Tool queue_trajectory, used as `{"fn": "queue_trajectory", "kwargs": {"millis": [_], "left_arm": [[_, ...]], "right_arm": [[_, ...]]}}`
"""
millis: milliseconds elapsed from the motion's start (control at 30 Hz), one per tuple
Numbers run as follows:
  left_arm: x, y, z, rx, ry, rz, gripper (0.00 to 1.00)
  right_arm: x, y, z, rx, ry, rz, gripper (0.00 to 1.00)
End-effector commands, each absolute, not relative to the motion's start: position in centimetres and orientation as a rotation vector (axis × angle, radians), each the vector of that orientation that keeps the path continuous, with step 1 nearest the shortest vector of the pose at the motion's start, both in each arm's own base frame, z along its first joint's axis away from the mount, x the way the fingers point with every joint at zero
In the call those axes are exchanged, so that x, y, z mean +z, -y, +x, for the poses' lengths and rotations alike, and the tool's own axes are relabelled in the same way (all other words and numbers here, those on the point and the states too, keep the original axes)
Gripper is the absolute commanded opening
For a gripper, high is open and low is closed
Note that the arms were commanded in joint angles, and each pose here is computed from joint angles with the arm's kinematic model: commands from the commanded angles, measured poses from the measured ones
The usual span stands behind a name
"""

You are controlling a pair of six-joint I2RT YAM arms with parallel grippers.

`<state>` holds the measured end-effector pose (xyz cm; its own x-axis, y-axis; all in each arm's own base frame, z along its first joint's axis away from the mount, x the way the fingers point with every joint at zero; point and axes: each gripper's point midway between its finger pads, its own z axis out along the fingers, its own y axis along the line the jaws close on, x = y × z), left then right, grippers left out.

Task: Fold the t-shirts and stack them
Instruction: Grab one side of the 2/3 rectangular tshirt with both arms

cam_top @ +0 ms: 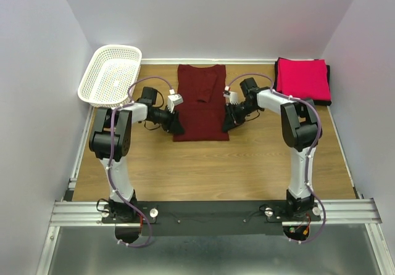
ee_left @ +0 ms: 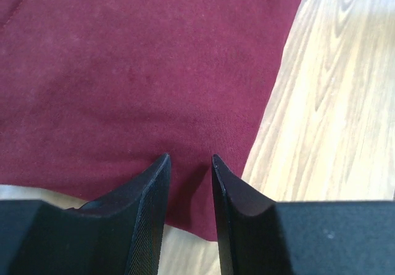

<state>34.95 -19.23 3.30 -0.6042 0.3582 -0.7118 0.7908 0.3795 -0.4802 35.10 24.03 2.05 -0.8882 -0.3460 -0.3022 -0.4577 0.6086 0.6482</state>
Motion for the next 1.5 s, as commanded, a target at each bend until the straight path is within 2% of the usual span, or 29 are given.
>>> {"fn": "queue_trajectory", "kwargs": {"millis": [0,133,267,400,533,733,1300,1467], "left_arm": [[2.2,18.9,31.7,-1.218,-2.226,0.956,0.41],[5.9,18.7,31.8,-1.169,-2.129,1.077,0.42],[10.8,17.1,33.2,-0.888,-1.947,1.298,0.46],[11.6,15.7,31.9,-0.667,-1.766,1.51,0.48],[11.7,15.8,30.8,-0.453,-1.541,1.705,0.5],[8.2,18.2,28.0,-0.302,-1.363,1.897,0.5],[3.2,19.2,27.9,-0.327,-1.465,1.989,0.49],[1.6,18.7,27.3,-0.351,-1.522,2.039,0.41]], "right_arm": [[-1.6,-20.3,31.8,0.955,-2.847,-0.696,0.32],[2.0,-20.3,30.8,0.971,-2.738,-0.809,0.36],[7.7,-20.2,32.0,0.893,-2.535,-0.976,0.48],[9.9,-19.0,32.6,0.711,-2.388,-1.158,0.51],[8.1,-18.7,30.5,0.534,-2.244,-1.464,0.49],[6.0,-19.5,30.0,0.296,-2.039,-1.684,0.45],[1.0,-20.4,27.9,0.276,-2.061,-1.818,0.42],[1.0,-19.9,28.0,0.247,-2.094,-1.798,0.43]]}}
